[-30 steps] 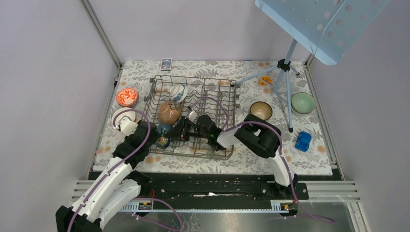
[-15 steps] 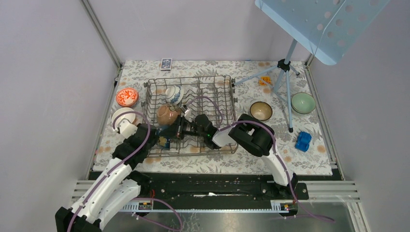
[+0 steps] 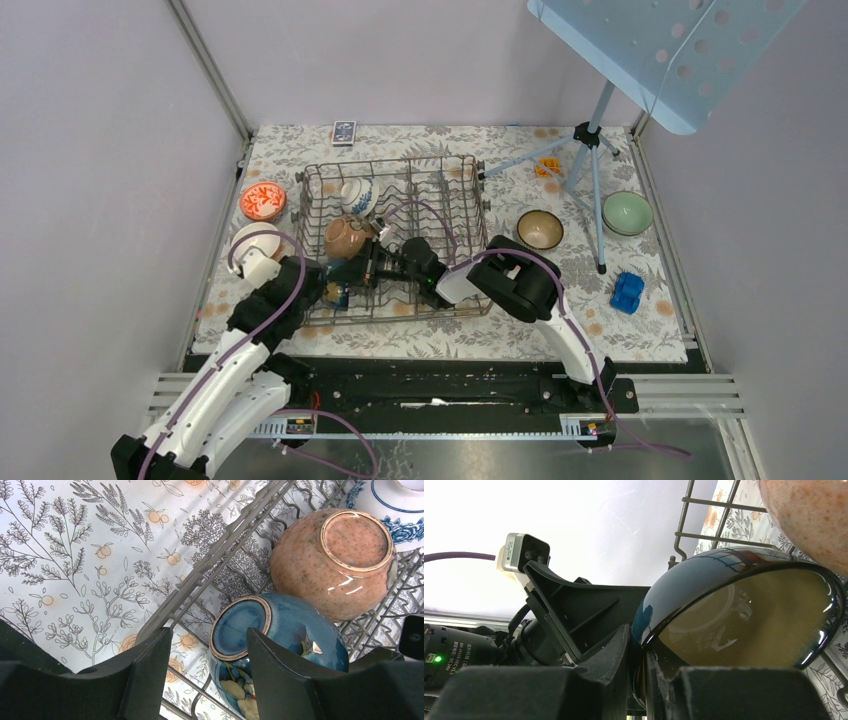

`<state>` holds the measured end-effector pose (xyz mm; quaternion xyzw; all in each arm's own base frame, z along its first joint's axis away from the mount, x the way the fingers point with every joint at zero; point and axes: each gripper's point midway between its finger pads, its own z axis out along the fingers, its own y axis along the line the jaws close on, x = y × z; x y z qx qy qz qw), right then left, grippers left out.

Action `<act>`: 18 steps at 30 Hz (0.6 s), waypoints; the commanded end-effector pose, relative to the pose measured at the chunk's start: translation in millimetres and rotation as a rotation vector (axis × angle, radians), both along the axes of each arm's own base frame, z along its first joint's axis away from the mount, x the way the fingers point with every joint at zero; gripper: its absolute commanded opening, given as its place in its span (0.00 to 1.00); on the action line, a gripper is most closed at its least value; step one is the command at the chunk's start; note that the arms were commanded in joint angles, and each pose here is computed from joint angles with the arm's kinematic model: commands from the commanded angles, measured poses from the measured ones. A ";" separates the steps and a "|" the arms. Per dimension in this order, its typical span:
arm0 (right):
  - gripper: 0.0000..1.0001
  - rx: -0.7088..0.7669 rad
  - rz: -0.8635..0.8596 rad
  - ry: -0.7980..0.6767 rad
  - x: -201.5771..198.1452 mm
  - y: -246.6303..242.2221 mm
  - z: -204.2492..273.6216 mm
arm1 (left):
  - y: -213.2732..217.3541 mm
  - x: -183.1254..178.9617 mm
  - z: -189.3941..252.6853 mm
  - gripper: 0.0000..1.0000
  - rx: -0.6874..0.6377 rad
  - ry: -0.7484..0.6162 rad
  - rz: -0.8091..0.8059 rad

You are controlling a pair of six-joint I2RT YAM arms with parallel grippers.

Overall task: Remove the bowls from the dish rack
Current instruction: Pick up the bowl from the dish rack.

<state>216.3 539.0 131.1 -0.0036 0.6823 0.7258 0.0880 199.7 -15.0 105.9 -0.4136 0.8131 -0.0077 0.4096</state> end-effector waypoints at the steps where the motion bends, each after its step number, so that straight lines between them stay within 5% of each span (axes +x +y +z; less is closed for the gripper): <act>1: 0.00 0.183 0.063 -0.082 -12.2 4.9 59.6 | -10.9 8.7 26.0 0.62 -0.057 -0.065 -0.017; 18: 0.00 0.292 0.126 -0.160 -27.9 -5.6 119.5 | -9.9 15.4 110.5 0.84 -0.069 -0.205 -0.046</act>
